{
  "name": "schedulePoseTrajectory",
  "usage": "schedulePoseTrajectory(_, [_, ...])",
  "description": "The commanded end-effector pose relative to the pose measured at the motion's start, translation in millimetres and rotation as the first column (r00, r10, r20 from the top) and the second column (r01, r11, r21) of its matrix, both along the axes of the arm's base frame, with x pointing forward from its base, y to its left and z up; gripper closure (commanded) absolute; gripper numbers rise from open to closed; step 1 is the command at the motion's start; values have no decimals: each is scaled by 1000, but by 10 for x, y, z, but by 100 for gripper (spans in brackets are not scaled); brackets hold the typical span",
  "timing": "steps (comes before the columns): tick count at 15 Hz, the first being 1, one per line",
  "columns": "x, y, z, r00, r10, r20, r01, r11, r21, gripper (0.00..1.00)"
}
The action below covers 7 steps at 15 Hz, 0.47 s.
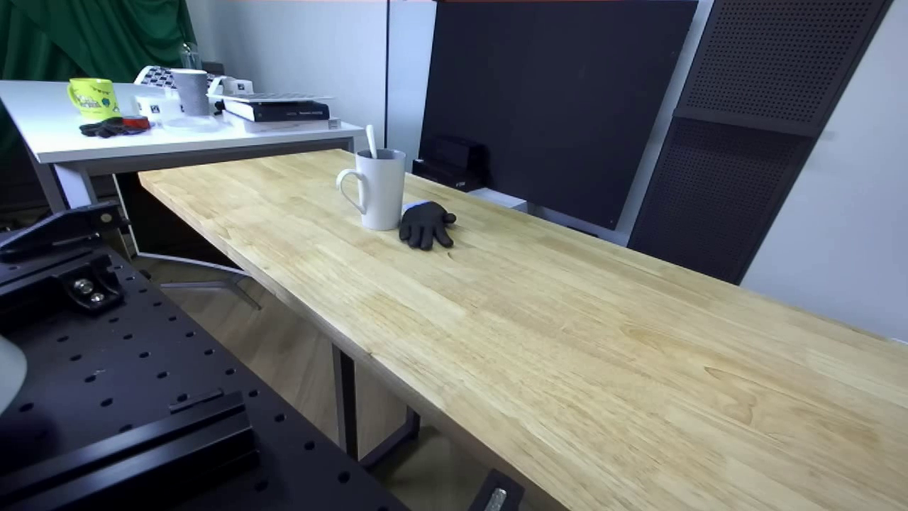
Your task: Put the spoon in the mug
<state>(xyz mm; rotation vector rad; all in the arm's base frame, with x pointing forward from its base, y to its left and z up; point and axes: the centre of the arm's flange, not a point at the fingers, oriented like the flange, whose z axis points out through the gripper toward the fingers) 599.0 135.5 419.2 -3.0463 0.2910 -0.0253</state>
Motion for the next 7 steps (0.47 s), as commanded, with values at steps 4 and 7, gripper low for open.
schedulePoseTrajectory(4, [-44,-126,-85,990,142,-19,-139,982,131,0])
schedulePoseTrajectory(7, [-42,-113,-99,989,145,-19,-141,982,128,0])
